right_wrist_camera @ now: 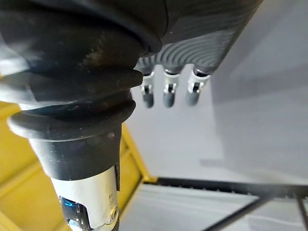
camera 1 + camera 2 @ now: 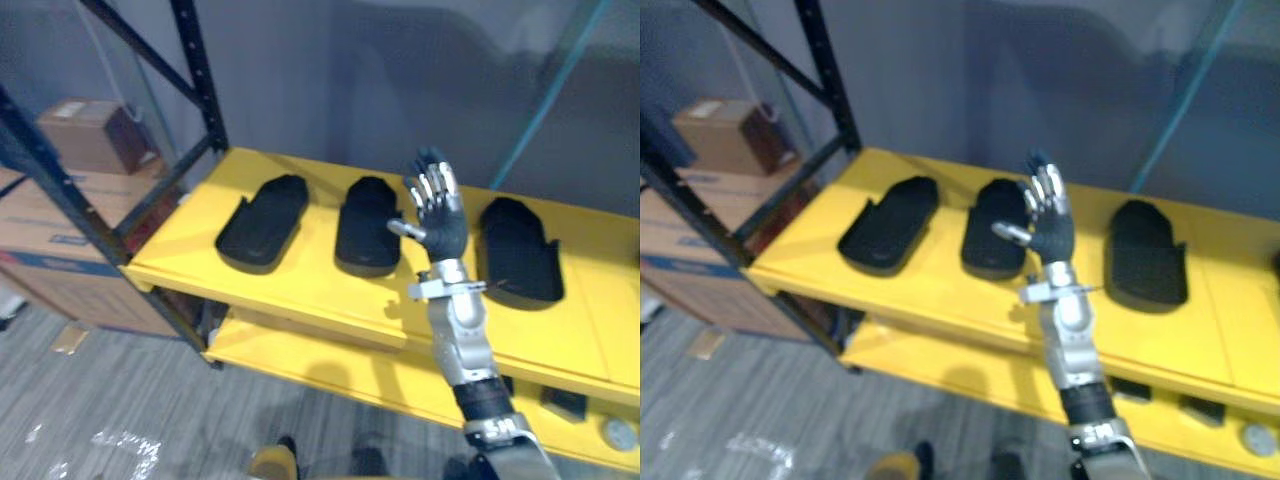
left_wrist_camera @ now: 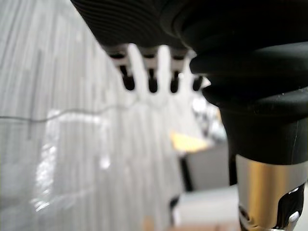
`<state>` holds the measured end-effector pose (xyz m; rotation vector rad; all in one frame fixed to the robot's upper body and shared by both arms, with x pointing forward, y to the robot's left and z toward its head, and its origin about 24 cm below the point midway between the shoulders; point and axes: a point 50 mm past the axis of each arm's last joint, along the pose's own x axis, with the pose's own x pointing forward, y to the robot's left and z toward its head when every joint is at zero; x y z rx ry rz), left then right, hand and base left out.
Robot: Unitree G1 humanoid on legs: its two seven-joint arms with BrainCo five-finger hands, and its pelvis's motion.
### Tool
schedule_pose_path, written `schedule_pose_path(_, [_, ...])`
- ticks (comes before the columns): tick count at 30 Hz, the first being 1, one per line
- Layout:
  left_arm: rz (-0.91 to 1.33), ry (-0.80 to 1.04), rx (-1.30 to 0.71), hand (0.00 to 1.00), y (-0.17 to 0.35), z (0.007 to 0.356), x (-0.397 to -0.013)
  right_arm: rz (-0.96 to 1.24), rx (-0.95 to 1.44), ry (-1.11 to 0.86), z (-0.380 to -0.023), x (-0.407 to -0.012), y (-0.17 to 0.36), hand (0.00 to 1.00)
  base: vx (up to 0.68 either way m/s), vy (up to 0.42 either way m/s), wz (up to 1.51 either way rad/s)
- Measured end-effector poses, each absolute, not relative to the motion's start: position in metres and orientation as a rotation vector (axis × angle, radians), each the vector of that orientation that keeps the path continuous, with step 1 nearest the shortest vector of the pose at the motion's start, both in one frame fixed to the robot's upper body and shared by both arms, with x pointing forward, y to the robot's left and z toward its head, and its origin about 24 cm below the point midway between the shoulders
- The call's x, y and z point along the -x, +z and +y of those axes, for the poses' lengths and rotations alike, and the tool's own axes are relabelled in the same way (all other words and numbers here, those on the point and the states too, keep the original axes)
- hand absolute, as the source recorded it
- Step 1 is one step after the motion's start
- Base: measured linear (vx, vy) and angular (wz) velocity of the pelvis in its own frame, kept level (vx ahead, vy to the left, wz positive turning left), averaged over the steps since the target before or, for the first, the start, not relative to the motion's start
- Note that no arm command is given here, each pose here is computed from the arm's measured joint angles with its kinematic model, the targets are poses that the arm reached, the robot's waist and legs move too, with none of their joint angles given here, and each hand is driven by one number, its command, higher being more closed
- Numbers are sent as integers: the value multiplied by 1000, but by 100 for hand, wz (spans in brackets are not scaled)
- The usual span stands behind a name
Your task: Walk over and take plastic housings, then place them on the shelf
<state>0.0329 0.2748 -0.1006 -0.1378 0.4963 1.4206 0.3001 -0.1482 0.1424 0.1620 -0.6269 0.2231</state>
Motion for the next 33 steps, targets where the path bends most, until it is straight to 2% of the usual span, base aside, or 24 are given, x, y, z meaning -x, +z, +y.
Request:
schedule_pose_path(3, [482, 1269, 144, 0, -101, 267, -50, -599, -192, 208, -149, -297, 134, 0, -43, 33, -10])
schedule_pose_path(6, [486, 1022, 98, 0, -99, 249, -82, -592, -231, 218, -142, -296, 131, 0, -4, 53, -61])
schedule_pose_path(8, [529, 852, 130, 0, -103, 231, -107, -607, -239, 197, -138, -294, 132, 0, 12, 135, -65])
schedule_pose_path(11, [674, 669, 100, 0, -118, 222, -121, -635, -243, 170, -138, -284, 133, 0, -29, 244, -55])
schedule_pose_path(14, [895, 561, 70, 0, -140, 225, -102, -646, -248, 158, -130, -277, 134, 0, -24, 272, -49])
schedule_pose_path(20, [1163, 514, 56, 0, -160, 229, -50, -758, -251, 250, -115, -265, 158, 0, 21, 52, -4])
schedule_pose_path(27, [1289, 535, 146, 0, -170, 209, -17, -876, -150, 390, -115, -263, 184, 0, 100, -120, 26])
schedule_pose_path(30, [1341, 508, 77, 0, -171, 207, 2, -948, -180, 517, -114, -258, 200, 0, 127, -93, 12])
schedule_pose_path(33, [1343, 510, 57, 0, -170, 207, 6, -1008, -172, 741, -99, -245, 216, 0, 57, -37, 4])
